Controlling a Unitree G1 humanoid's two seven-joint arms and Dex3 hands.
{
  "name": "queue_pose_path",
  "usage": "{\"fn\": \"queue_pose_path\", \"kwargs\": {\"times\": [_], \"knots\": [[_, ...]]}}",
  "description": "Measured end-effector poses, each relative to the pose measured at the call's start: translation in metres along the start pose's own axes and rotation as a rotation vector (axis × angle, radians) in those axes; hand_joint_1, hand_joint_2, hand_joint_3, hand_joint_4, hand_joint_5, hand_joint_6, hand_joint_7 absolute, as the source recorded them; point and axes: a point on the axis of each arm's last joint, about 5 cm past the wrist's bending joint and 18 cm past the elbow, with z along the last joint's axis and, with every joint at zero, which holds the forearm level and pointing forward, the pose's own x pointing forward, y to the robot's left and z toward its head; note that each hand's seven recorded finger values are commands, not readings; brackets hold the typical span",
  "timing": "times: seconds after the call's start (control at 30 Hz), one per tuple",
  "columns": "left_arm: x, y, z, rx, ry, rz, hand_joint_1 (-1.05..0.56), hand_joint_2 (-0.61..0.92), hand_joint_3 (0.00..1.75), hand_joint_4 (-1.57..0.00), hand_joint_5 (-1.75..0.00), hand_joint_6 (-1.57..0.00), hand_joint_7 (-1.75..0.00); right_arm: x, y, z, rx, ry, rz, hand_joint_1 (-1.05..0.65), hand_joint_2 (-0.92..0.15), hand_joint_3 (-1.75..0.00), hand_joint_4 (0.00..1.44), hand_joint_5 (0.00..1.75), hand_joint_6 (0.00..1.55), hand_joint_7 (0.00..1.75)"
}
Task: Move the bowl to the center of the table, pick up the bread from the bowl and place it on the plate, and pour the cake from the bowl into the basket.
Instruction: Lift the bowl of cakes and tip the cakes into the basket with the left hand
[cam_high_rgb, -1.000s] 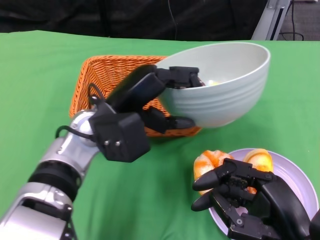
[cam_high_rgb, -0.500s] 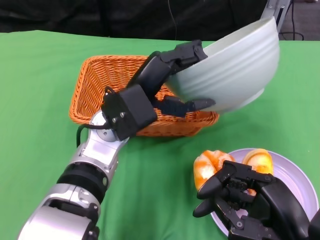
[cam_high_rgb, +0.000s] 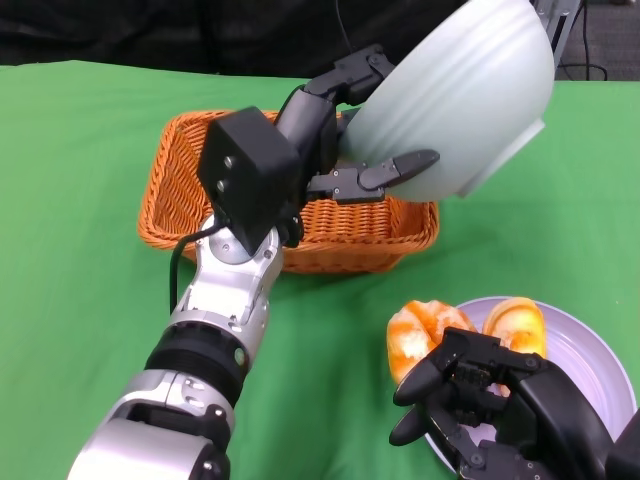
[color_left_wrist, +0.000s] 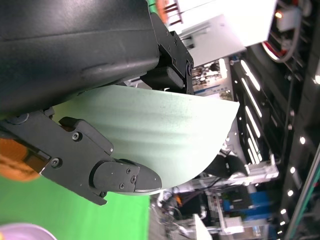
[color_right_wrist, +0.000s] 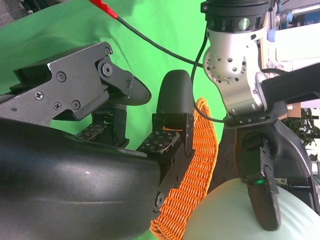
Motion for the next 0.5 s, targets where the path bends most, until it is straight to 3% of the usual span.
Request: {"fn": "queue_pose_path", "kwargs": {"times": [0.33, 0.5], "knots": [[0.011, 0.002, 0.004, -0.197, 0.088, 0.069, -0.26, 0.92, 0.47, -0.67, -1.75, -0.54, -1.64, 0.000, 0.000, 0.000, -0.004, -0.004, 0.001, -0.08, -0.68, -0.94, 0.76, 1.12, 0.63, 1.29], [0.015, 0.005, 0.006, -0.306, 0.143, 0.096, -0.18, 0.86, 0.59, -0.71, -1.75, -0.57, -1.69, -0.001, 0.000, 0.000, -0.003, -0.002, 0.001, -0.08, -0.68, -0.93, 0.76, 1.13, 0.63, 1.29]]}}
